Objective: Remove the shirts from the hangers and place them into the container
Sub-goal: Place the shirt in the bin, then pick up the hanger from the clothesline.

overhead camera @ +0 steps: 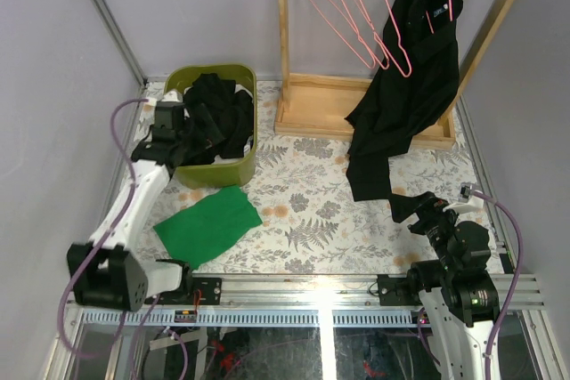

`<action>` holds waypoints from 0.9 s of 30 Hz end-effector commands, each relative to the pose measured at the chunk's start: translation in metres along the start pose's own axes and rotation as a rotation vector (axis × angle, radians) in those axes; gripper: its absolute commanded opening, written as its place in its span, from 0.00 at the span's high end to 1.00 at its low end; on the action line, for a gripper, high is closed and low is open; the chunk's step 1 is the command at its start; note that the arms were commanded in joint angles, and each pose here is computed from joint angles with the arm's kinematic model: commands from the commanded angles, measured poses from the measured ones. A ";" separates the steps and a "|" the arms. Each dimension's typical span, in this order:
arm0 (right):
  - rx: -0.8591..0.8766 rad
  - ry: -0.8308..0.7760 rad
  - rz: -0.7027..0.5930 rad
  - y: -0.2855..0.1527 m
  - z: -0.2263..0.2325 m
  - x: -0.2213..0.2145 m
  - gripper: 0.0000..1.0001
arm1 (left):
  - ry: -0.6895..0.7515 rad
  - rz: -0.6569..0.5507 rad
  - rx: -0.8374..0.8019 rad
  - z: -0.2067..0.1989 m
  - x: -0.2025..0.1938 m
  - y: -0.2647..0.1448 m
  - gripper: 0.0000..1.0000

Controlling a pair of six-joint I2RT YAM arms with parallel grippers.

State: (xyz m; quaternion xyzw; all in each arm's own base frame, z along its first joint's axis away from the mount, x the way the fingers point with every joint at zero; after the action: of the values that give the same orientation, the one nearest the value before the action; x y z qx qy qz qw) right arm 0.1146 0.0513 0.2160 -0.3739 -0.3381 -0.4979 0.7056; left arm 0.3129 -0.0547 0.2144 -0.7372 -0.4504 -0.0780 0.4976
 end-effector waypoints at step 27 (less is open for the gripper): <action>-0.248 -0.543 -0.083 0.060 0.051 0.213 0.01 | 0.153 -0.316 -0.252 0.016 -0.019 -0.100 0.00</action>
State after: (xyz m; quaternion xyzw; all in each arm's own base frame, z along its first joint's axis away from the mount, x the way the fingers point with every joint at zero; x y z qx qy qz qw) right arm 0.2032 0.0335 0.3624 -0.5024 -0.4442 -0.4364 0.5999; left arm 0.2248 -0.0400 0.2438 -0.7106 -0.4893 -0.2058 0.4619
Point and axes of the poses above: each gripper's point midway between its finger pads, its own y axis out along the fingers, its own z axis along the line the jaws close on, x = y × z, the point moved 6 cm from there along -y, back along the fingers, and after that the axes turned 8 degrees about -y, right-handed, at the moved point
